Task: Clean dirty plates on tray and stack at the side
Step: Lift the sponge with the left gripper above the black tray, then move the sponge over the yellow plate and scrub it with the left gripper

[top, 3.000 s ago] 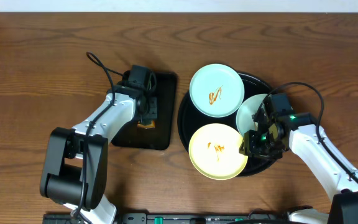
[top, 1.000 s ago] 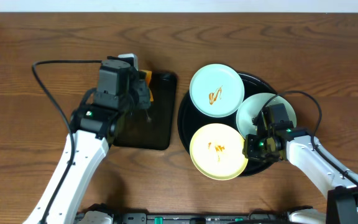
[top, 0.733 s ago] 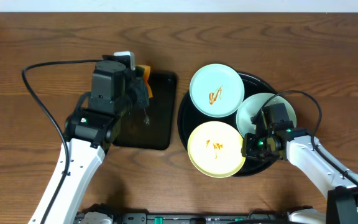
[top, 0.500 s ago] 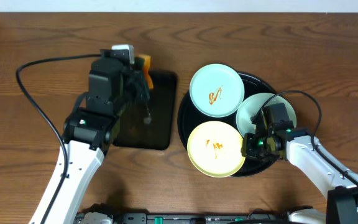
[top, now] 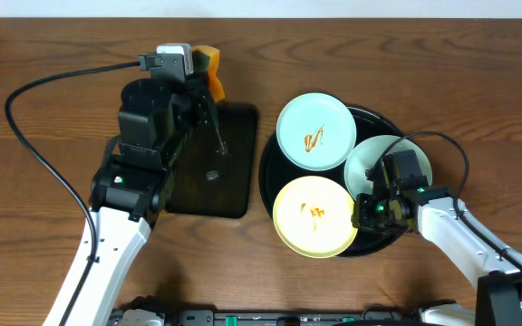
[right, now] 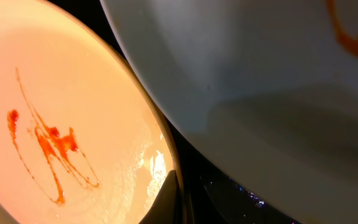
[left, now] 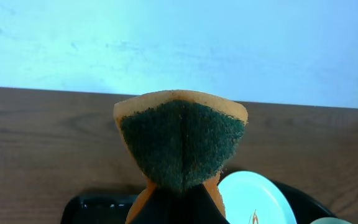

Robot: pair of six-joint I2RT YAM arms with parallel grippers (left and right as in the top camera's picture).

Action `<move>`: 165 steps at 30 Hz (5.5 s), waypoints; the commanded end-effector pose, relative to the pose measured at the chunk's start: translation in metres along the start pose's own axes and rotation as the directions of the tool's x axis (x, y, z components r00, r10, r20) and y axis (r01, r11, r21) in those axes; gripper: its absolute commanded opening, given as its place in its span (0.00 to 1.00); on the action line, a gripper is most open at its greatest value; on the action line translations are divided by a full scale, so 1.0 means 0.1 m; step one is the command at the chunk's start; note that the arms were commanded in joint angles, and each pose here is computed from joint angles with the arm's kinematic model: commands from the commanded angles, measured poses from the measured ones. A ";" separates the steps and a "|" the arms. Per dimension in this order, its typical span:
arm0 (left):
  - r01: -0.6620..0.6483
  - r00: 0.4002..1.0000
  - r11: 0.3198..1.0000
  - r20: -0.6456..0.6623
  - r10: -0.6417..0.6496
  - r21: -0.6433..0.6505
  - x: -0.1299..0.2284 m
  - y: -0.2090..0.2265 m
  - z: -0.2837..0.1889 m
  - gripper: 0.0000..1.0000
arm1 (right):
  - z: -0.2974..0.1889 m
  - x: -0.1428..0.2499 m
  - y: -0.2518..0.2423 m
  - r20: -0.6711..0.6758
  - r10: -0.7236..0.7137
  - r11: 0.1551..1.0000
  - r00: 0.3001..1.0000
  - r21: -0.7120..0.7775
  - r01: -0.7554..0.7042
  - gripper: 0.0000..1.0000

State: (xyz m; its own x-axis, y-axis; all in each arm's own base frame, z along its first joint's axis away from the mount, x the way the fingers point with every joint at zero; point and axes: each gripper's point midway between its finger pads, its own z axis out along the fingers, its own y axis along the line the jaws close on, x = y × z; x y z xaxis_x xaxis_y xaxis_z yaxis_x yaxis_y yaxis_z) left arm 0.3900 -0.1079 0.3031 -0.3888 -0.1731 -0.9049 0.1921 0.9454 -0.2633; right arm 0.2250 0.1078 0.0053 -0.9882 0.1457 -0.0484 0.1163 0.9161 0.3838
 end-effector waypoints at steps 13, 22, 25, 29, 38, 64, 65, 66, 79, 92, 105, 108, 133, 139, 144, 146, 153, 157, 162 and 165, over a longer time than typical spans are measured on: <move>-0.030 0.997 0.999 0.075 0.028 0.019 -0.26 -0.08 -0.10 0.07 | 0.02 0.07 0.02 -0.028 0.007 1.000 1.000 -0.016 -0.008 0.01; -0.029 0.997 0.999 0.075 0.028 0.019 -0.26 -0.08 -0.10 0.08 | 0.02 0.05 0.03 -0.019 0.003 1.000 1.000 -0.020 -0.004 0.01; -0.029 0.997 0.999 0.073 0.028 0.018 -0.26 -0.08 -0.10 0.07 | 0.02 0.05 0.02 -0.018 0.003 1.000 1.000 -0.017 -0.004 0.01; -0.029 0.997 0.999 0.066 0.028 0.017 -0.24 -0.08 -0.10 0.08 | 0.02 0.04 0.02 -0.016 0.003 1.000 1.000 -0.014 -0.004 0.01; -0.029 0.998 0.999 0.059 0.028 0.015 -0.22 -0.07 -0.10 0.08 | 0.02 0.05 0.02 -0.017 0.004 1.000 1.000 -0.014 -0.004 0.01; -0.024 1.000 1.000 -0.018 0.024 -0.004 -0.02 -0.01 -0.02 0.08 | 0.02 0.04 0.02 -0.016 0.003 1.000 1.000 -0.014 -0.004 0.01; -0.023 0.999 1.000 -0.039 0.023 -0.009 0.04 0.00 0.00 0.07 | 0.02 0.04 0.02 -0.016 0.003 1.000 1.000 -0.014 -0.004 0.01; -0.022 0.998 1.000 -0.066 0.021 -0.016 0.11 0.02 0.03 0.07 | 0.02 0.05 0.02 -0.017 0.003 1.000 1.000 -0.014 -0.004 0.01; 0.089 0.852 0.974 -0.491 -0.182 -0.208 1.44 0.40 0.41 0.07 | 0.02 0.05 0.02 -0.019 0.005 1.000 1.000 -0.013 -0.005 0.01; 0.138 0.626 0.965 -0.736 -0.259 -0.222 2.40 0.38 0.52 0.07 | 0.02 0.06 0.01 -0.023 0.006 1.000 1.000 -0.012 -0.006 0.01; 0.076 0.577 0.988 -0.802 -0.156 -0.137 2.69 0.00 0.48 0.07 | 0.02 0.06 0.01 -0.023 0.006 1.000 1.000 -0.012 -0.006 0.01; 0.080 0.572 0.989 -0.806 -0.150 -0.127 2.70 -0.04 0.47 0.08 | 0.02 0.06 0.01 -0.023 0.006 1.000 1.000 -0.012 -0.006 0.01; 0.183 0.713 0.977 -0.699 -0.053 0.112 1.96 -0.67 0.18 0.08 | 0.02 0.06 0.01 -0.023 0.006 1.000 1.000 -0.012 -0.006 0.01; 0.218 0.682 0.961 -0.731 -0.024 0.172 2.18 -1.17 0.14 0.08 | 0.02 0.06 0.01 -0.023 0.006 1.000 1.000 -0.012 -0.006 0.01; 0.211 0.645 0.964 -0.764 -0.014 0.161 2.51 -1.49 0.11 0.08 | 0.02 0.06 0.01 -0.023 0.006 1.000 1.000 -0.012 -0.006 0.01; 0.208 0.622 0.965 -0.783 -0.005 0.159 2.67 -1.60 0.09 0.08 | 0.02 0.06 0.01 -0.023 0.006 1.000 1.000 -0.012 -0.006 0.01; 0.190 0.534 0.969 -0.845 0.035 0.160 3.19 -1.87 -0.03 0.08 | 0.02 0.06 0.01 -0.023 0.006 1.000 1.000 -0.012 -0.006 0.01; 0.171 0.511 0.970 -0.857 0.061 0.170 3.40 -1.92 -0.01 0.07 | 0.02 0.06 0.01 -0.023 0.006 1.000 1.000 -0.012 -0.006 0.01; -0.017 0.557 0.995 -0.825 0.095 0.102 3.48 -1.55 0.13 0.08 | 0.02 0.06 0.01 -0.024 0.006 1.000 1.000 -0.012 -0.007 0.01; -0.145 0.587 0.988 -0.799 0.134 0.059 3.42 -1.29 0.21 0.08 | 0.02 0.06 0.01 -0.024 0.006 1.000 1.000 -0.012 -0.007 0.01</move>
State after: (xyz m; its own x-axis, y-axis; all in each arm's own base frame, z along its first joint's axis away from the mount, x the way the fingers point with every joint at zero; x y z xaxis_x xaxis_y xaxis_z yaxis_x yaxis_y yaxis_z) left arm 0.2242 -0.3192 0.0241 -0.9507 0.2307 -0.2073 0.2881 0.9044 -0.3147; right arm 0.2236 0.1102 0.0061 -0.9887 0.1447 -0.0397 0.1173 0.9103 0.3971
